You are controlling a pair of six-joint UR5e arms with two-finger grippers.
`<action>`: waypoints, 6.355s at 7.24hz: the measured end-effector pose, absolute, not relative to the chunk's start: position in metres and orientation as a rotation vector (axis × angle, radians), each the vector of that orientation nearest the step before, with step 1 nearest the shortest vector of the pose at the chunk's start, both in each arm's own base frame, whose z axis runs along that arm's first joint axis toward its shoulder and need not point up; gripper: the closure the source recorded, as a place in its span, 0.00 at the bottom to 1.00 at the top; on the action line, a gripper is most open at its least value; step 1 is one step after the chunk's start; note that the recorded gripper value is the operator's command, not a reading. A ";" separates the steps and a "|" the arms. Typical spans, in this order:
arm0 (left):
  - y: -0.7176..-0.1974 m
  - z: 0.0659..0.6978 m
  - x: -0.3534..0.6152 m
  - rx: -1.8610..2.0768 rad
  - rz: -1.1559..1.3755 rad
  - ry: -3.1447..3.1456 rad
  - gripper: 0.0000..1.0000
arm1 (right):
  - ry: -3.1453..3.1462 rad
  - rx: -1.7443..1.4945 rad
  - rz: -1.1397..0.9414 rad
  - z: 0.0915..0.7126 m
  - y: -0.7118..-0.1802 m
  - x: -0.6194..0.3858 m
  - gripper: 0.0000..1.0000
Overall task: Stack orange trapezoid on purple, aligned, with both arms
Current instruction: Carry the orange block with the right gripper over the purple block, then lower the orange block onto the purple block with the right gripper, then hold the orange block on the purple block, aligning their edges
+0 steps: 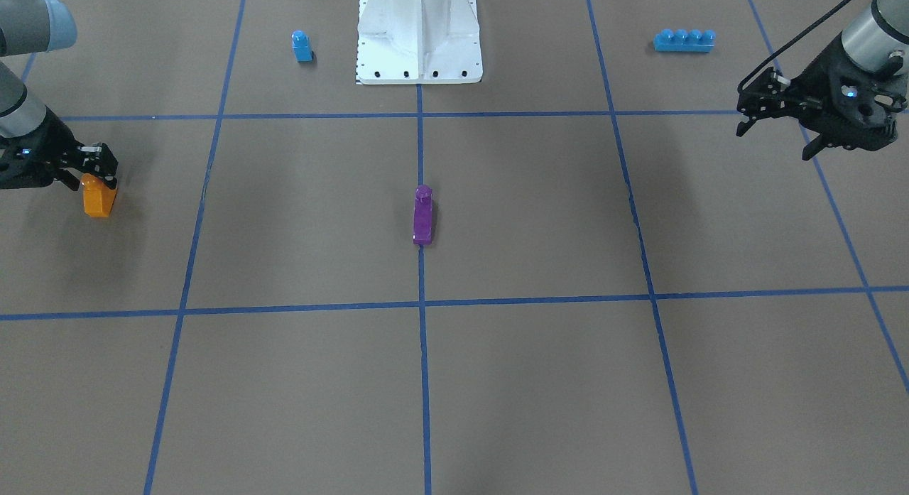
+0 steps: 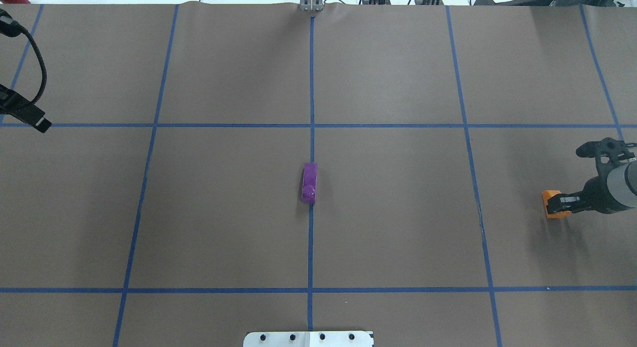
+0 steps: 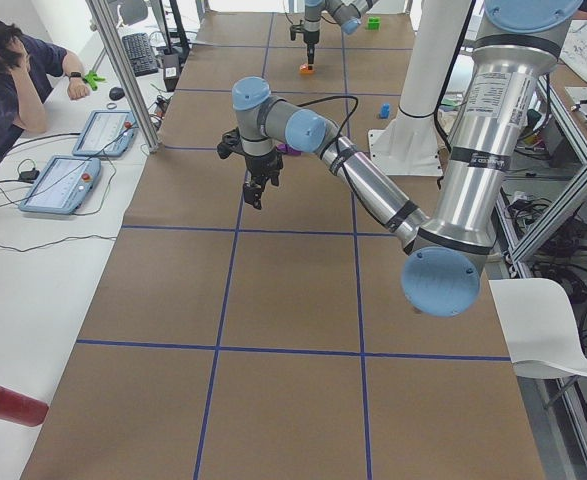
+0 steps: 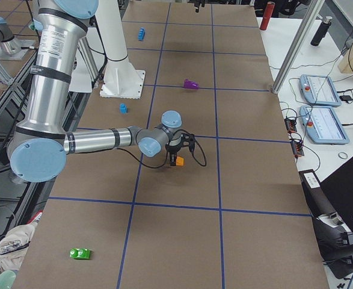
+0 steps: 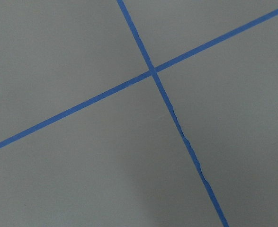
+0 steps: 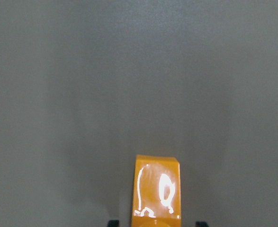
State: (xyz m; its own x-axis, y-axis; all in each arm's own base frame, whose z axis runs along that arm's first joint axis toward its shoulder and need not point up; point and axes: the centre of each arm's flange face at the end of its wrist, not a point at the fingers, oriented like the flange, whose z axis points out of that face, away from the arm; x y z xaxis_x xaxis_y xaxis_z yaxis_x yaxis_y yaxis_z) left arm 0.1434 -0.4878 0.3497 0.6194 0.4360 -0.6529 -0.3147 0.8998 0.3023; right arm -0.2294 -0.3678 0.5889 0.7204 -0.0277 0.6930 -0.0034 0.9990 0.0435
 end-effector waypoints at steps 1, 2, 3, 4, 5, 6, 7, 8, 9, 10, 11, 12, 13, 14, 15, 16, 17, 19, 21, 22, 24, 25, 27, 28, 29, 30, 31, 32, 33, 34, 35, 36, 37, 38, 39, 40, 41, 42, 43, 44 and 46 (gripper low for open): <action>-0.488 0.350 0.144 0.163 0.433 0.793 0.00 | -0.768 0.045 -0.019 0.588 -0.368 -0.230 1.00; -0.488 0.350 0.144 0.163 0.433 0.794 0.00 | -0.774 0.052 -0.025 0.584 -0.368 -0.231 1.00; -0.488 0.350 0.144 0.161 0.434 0.797 0.00 | -0.788 0.063 -0.032 0.574 -0.370 -0.233 1.00; -0.488 0.350 0.144 0.160 0.435 0.802 0.00 | -0.813 0.084 -0.040 0.557 -0.376 -0.236 1.00; -0.487 0.349 0.145 0.159 0.436 0.805 0.00 | -0.843 0.114 -0.048 0.536 -0.384 -0.241 1.00; -0.487 0.349 0.145 0.159 0.437 0.806 0.00 | -0.876 0.147 -0.070 0.512 -0.392 -0.253 1.00; -0.487 0.348 0.145 0.160 0.437 0.807 0.00 | -0.908 0.175 -0.103 0.489 -0.396 -0.271 1.00; -0.486 0.348 0.145 0.162 0.438 0.808 0.00 | -0.938 0.200 -0.130 0.466 -0.402 -0.288 1.00; -0.486 0.347 0.144 0.164 0.438 0.808 0.00 | -0.953 0.212 -0.141 0.449 -0.406 -0.301 1.00; -0.485 0.344 0.144 0.162 0.424 0.811 0.00 | -0.954 0.213 -0.145 0.431 -0.413 -0.314 1.00; -0.484 0.341 0.144 0.155 0.393 0.815 0.00 | -0.943 0.202 -0.141 0.404 -0.426 -0.331 1.00; -0.483 0.339 0.143 0.151 0.375 0.817 0.00 | -0.921 0.179 -0.126 0.366 -0.439 -0.353 1.00; -0.482 0.339 0.143 0.148 0.366 0.817 0.00 | -0.907 0.154 -0.104 0.331 -0.443 -0.378 1.00; -0.482 0.340 0.143 0.146 0.362 0.817 0.00 | -0.903 0.135 -0.083 0.299 -0.437 -0.407 1.00; -0.482 0.340 0.143 0.143 0.360 0.816 0.00 | -0.900 0.118 -0.066 0.271 -0.428 -0.437 1.00; -0.482 0.340 0.143 0.142 0.358 0.816 0.00 | -0.888 0.107 -0.044 0.243 -0.422 -0.470 1.00; -0.482 0.341 0.143 0.140 0.357 0.816 0.00 | -0.876 0.103 -0.019 0.217 -0.419 -0.502 1.00; -0.483 0.343 0.143 0.134 0.354 0.815 0.00 | -0.869 0.091 0.034 0.171 -0.416 -0.560 1.00; -0.484 0.345 0.145 0.128 0.353 0.814 0.00 | -0.839 0.089 0.060 0.155 -0.412 -0.589 1.00; -0.484 0.346 0.145 0.126 0.353 0.814 0.00 | -0.813 0.080 0.067 0.155 -0.411 -0.592 1.00; -0.484 0.346 0.145 0.125 0.354 0.814 0.00 | -0.777 0.067 0.072 0.153 -0.410 -0.593 1.00; -0.484 0.346 0.146 0.125 0.354 0.814 0.00 | -0.772 0.065 0.071 0.152 -0.409 -0.595 1.00; -0.484 0.347 0.146 0.124 0.354 0.813 0.00 | -0.774 0.068 0.069 0.149 -0.408 -0.596 1.00; -0.484 0.347 0.146 0.124 0.354 0.813 0.00 | -0.774 0.074 0.069 0.148 -0.408 -0.597 1.00; -0.484 0.347 0.146 0.124 0.354 0.813 0.00 | -0.773 0.076 0.068 0.149 -0.407 -0.598 1.00; -0.484 0.347 0.146 0.123 0.353 0.812 0.00 | -0.772 0.078 0.067 0.149 -0.406 -0.599 1.00; -0.484 0.347 0.146 0.124 0.353 0.812 0.00 | -0.771 0.078 0.067 0.149 -0.406 -0.600 1.00; -0.484 0.347 0.146 0.124 0.353 0.812 0.00 | -0.770 0.077 0.065 0.150 -0.405 -0.601 1.00; -0.485 0.348 0.146 0.122 0.353 0.812 0.00 | -0.768 0.078 0.064 0.151 -0.404 -0.602 1.00; -0.485 0.349 0.146 0.121 0.352 0.812 0.00 | -0.763 0.083 0.065 0.152 -0.403 -0.603 1.00; -0.485 0.349 0.146 0.121 0.352 0.812 0.00 | -0.758 0.087 0.065 0.153 -0.403 -0.604 1.00; -0.486 0.349 0.146 0.121 0.352 0.813 0.00 | -0.754 0.088 0.066 0.155 -0.404 -0.606 1.00; -0.486 0.349 0.146 0.120 0.352 0.813 0.00 | -0.751 0.087 0.065 0.156 -0.404 -0.607 1.00; -0.486 0.349 0.146 0.120 0.352 0.812 0.00 | -0.749 0.087 0.062 0.157 -0.403 -0.608 1.00; -0.486 0.349 0.146 0.119 0.352 0.812 0.00 | -0.746 0.086 0.060 0.159 -0.403 -0.609 1.00; -0.486 0.349 0.146 0.120 0.352 0.812 0.00 | -0.745 0.086 0.057 0.159 -0.402 -0.610 1.00; -0.486 0.349 0.146 0.119 0.352 0.812 0.00 | -0.745 0.086 0.053 0.160 -0.401 -0.611 1.00; -0.486 0.350 0.147 0.119 0.352 0.812 0.00 | -0.745 0.086 0.051 0.160 -0.401 -0.612 1.00; -0.486 0.350 0.147 0.117 0.351 0.812 0.00 | -0.744 0.085 0.048 0.161 -0.400 -0.613 1.00; -0.487 0.351 0.147 0.116 0.351 0.811 0.00 | -0.742 0.085 0.047 0.162 -0.400 -0.614 1.00; -0.487 0.351 0.147 0.116 0.351 0.811 0.00 | -0.739 0.083 0.046 0.163 -0.400 -0.615 0.82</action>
